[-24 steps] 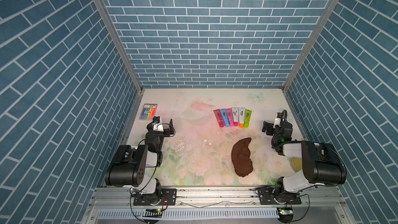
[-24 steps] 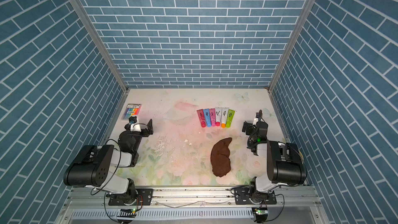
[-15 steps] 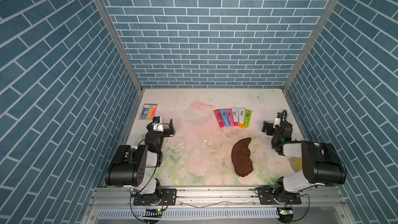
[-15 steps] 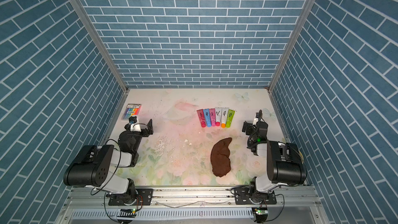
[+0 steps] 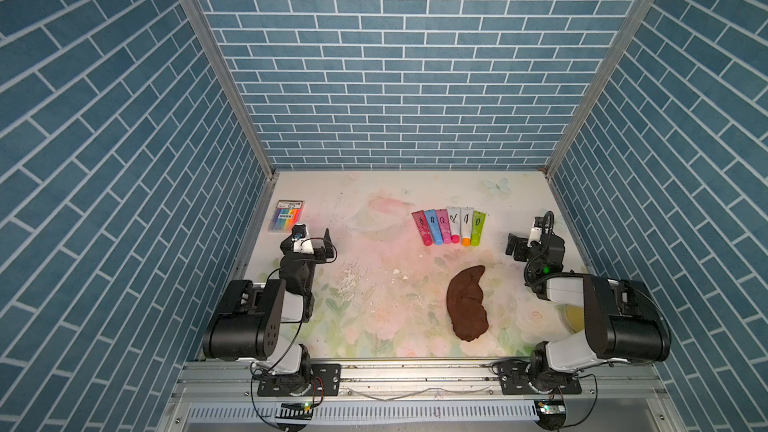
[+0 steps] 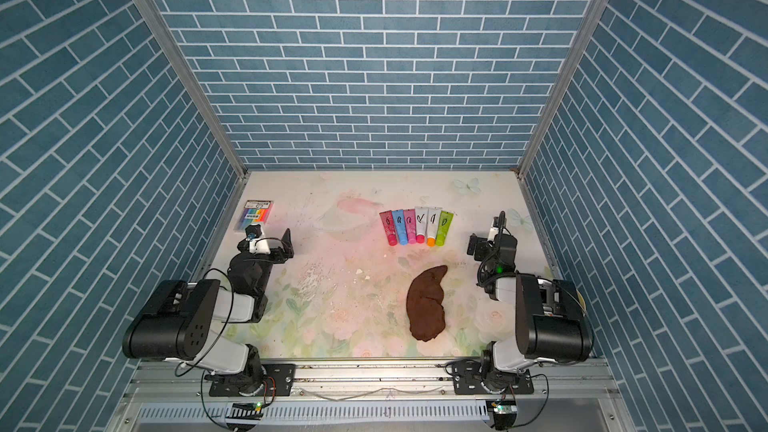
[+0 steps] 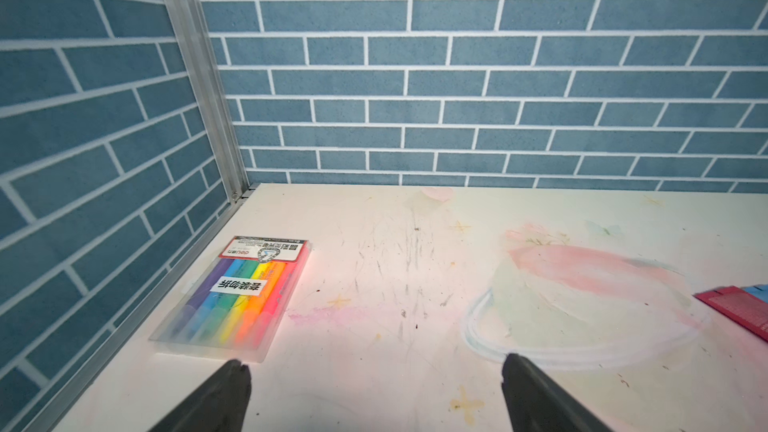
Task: Wipe the surface of the toothpaste tube
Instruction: Move the toothpaste to the center of the board.
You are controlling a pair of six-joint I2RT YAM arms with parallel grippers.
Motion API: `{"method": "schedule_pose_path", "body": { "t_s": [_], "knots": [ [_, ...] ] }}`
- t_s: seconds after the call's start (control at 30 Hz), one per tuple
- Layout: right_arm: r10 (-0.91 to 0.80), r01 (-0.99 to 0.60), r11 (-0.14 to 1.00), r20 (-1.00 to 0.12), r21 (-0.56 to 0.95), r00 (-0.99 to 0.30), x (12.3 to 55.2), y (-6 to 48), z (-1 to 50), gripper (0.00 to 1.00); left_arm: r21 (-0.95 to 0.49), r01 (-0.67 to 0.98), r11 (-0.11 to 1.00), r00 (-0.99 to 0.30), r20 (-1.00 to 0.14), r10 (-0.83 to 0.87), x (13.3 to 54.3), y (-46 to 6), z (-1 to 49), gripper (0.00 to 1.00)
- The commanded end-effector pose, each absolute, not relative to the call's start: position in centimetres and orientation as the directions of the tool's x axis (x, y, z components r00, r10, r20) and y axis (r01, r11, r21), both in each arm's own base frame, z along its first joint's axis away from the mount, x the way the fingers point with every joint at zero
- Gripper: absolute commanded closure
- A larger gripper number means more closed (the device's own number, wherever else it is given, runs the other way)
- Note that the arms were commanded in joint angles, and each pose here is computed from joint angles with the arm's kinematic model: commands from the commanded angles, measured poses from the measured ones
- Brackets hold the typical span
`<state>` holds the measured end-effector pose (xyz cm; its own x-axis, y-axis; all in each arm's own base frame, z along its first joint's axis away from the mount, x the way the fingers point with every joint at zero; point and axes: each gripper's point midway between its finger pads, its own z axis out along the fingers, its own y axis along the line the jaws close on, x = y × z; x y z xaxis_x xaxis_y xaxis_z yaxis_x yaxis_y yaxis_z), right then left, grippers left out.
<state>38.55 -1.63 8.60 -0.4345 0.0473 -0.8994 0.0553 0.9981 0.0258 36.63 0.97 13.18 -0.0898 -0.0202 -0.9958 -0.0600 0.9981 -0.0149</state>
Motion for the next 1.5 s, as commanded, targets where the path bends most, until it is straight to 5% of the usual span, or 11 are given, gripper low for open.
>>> {"method": "schedule_pose_path", "body": {
  "t_s": [0.0,0.1,0.2,0.43,0.57,0.7,0.9,1.13,1.47],
  "knots": [
    [0.039,0.097,0.995,-0.88,-0.009,-0.473,39.0,-2.4,11.1,0.01,0.0,-0.148,0.989,-0.052,-0.999,-0.008,36.0,1.6,15.0,0.0],
    [0.08,0.142,0.99,-0.784,-0.011,-0.616,38.3,-2.8,11.4,0.01,0.023,-0.233,0.972,-0.138,-0.99,-0.01,36.7,1.7,16.7,0.0],
    [0.129,0.142,0.989,-0.739,0.046,-0.661,37.8,-2.1,12.3,0.01,-0.132,-0.327,0.936,-0.206,-0.956,-0.207,37.4,2.2,17.2,0.0],
    [0.359,0.155,0.925,-0.664,0.347,-0.656,35.8,1.4,14.9,0.01,-0.317,0.019,0.948,-0.402,-0.871,-0.283,40.2,-9.2,15.8,0.05],
    [0.413,0.186,0.899,-0.629,0.396,-0.659,34.7,1.8,14.7,0.02,-0.241,0.062,0.968,-0.53,-0.83,-0.173,41.5,-16.9,12.5,0.05],
    [0.402,0.152,0.901,-0.647,0.407,-0.648,33.3,2.3,15.9,0.24,-0.247,0.16,0.956,-0.589,-0.801,-0.108,42.2,-23.6,10.5,0.07],
    [0.395,0.161,0.912,-0.705,0.376,-0.589,31.7,1.5,17.4,0.34,-0.28,0.202,0.939,-0.653,-0.753,-0.084,43.5,-29.5,8.3,0.13],
    [0.393,0.175,0.916,-0.721,0.361,-0.571,31.3,1.1,17.5,0.25,-0.205,0.194,0.959,-0.64,-0.768,-0.034,44.0,-31.6,8.6,0.13],
    [0.395,0.19,0.917,-0.728,0.351,-0.56,31.3,0.7,17.5,0.27,-0.152,0.207,0.966,-0.715,-0.698,0.043,44.0,-32.7,5.3,0.18]
  ]
}}
